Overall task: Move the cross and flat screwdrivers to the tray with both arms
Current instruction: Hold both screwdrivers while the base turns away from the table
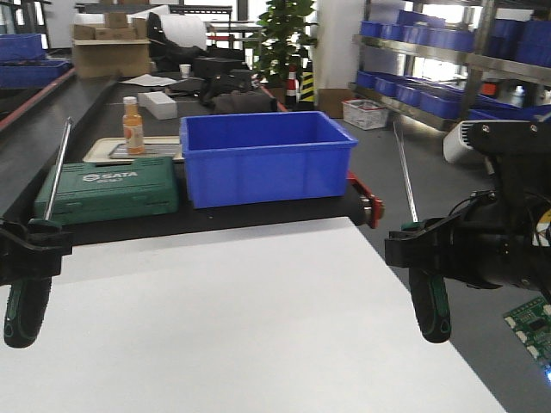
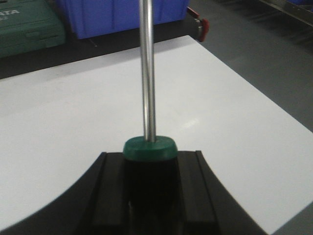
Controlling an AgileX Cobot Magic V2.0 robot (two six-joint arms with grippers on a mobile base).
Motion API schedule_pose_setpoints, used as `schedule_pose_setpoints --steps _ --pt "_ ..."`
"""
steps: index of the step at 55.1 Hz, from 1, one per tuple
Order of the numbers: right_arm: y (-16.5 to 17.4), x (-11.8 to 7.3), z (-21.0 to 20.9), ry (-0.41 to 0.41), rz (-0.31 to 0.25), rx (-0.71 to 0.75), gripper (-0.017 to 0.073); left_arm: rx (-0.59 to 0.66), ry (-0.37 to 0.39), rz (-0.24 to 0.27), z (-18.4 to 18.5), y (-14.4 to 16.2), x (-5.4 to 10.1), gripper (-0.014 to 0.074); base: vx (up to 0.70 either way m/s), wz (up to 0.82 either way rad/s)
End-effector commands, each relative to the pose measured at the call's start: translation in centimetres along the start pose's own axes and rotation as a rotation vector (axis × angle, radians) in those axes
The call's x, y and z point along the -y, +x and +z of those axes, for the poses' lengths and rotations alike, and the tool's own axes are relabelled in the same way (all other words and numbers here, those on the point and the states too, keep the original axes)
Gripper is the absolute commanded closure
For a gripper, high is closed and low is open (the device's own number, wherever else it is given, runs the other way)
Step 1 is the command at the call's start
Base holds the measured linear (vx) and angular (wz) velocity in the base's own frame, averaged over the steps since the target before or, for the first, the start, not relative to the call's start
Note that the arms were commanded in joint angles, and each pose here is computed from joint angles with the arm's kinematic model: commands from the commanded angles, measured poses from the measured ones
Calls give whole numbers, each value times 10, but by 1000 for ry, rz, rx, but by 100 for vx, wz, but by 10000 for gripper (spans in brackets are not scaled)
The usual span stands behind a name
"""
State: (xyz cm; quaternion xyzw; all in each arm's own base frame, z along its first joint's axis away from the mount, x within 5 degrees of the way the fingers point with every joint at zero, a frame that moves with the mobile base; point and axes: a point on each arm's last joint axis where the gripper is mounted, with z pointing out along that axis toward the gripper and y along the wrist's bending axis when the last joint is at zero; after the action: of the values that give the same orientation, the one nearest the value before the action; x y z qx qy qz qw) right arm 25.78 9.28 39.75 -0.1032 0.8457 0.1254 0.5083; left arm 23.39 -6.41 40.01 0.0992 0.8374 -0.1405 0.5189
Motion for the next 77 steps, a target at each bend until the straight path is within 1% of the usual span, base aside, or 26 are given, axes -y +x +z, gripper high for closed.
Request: schedule_pose_setpoints --steps 1,16,43,59,77 --pt "-20 -1 -16 -8 -8 143 567 135 5 -11 -13 -18 4 591 -21 -55" --pt "-20 -1 -16 -8 -8 144 567 136 5 -11 -14 -18 4 591 -18 -66" --pt "-20 -2 -16 -8 -7 143 567 136 5 -11 -14 -18 4 591 -10 -83" --pt "-20 -2 -16 -8 -7 143 567 136 5 -11 -14 -18 4 591 4 -73" --pt "-20 -2 -16 -8 -7 142 567 136 5 -11 -14 -18 4 591 15 -54"
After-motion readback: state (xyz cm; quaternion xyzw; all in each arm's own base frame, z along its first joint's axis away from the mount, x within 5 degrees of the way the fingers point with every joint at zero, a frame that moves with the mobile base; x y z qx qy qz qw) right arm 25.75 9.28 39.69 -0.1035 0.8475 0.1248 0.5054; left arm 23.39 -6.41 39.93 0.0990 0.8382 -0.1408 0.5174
